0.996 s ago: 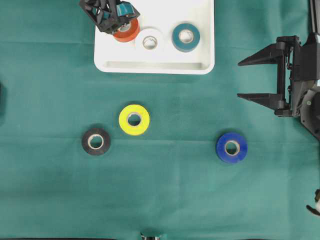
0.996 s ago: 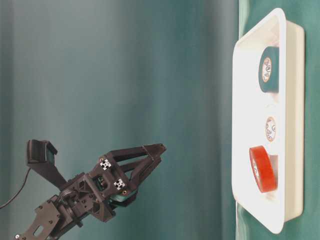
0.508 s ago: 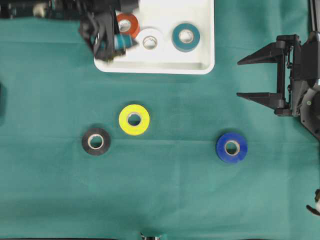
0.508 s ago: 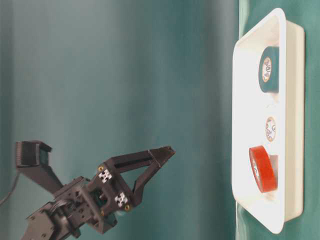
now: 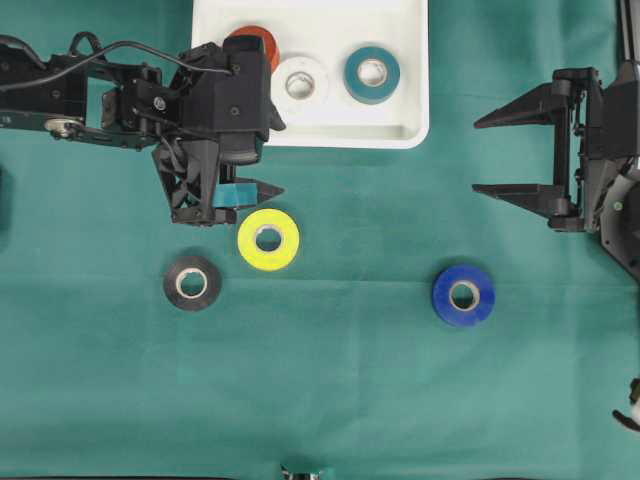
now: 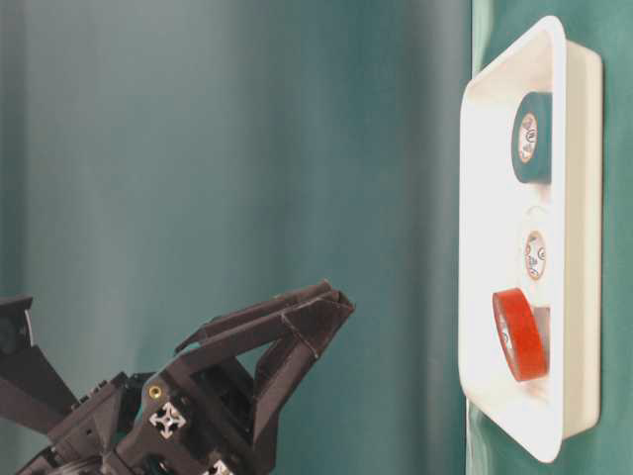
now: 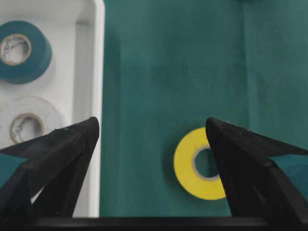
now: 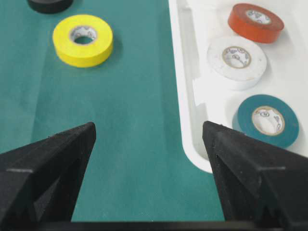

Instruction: Pick up the tape from a random location and place it into the white case.

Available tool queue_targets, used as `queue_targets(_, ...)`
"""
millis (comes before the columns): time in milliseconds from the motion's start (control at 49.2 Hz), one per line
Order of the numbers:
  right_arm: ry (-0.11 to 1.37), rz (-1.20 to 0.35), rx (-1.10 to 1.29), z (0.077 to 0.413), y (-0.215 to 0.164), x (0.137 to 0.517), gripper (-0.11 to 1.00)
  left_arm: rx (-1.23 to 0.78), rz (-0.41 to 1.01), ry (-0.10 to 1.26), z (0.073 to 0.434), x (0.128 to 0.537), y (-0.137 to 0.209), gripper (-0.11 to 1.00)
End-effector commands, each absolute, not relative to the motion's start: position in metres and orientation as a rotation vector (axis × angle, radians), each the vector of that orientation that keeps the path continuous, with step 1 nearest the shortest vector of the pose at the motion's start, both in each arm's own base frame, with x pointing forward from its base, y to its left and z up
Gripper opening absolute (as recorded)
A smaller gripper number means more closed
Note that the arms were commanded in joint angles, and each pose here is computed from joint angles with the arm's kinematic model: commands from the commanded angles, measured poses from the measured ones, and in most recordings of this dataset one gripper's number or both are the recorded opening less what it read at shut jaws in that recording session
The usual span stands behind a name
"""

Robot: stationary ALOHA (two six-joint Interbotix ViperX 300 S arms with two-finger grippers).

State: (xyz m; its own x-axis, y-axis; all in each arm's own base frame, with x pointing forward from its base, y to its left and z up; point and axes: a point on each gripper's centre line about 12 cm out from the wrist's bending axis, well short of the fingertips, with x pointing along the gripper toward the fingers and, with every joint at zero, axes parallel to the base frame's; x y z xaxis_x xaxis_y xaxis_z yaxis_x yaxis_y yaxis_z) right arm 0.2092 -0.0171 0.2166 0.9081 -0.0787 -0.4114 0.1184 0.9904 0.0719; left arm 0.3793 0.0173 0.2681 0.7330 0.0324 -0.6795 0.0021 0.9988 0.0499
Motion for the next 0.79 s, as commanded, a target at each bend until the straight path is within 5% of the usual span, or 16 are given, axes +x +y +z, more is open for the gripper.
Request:
queue_targets(0,0.394,-0.103,0.098,0.226,-0.018,0.214,0.85,0.049,0.02,0.697,0.282,0.377,0.018,0.99)
queue_targets(773,0.405,-0.11,0.099,0.229,-0.019,0.215,0.85,0.055,0.04,0.476,0.309,0.31,0.018,0.99)
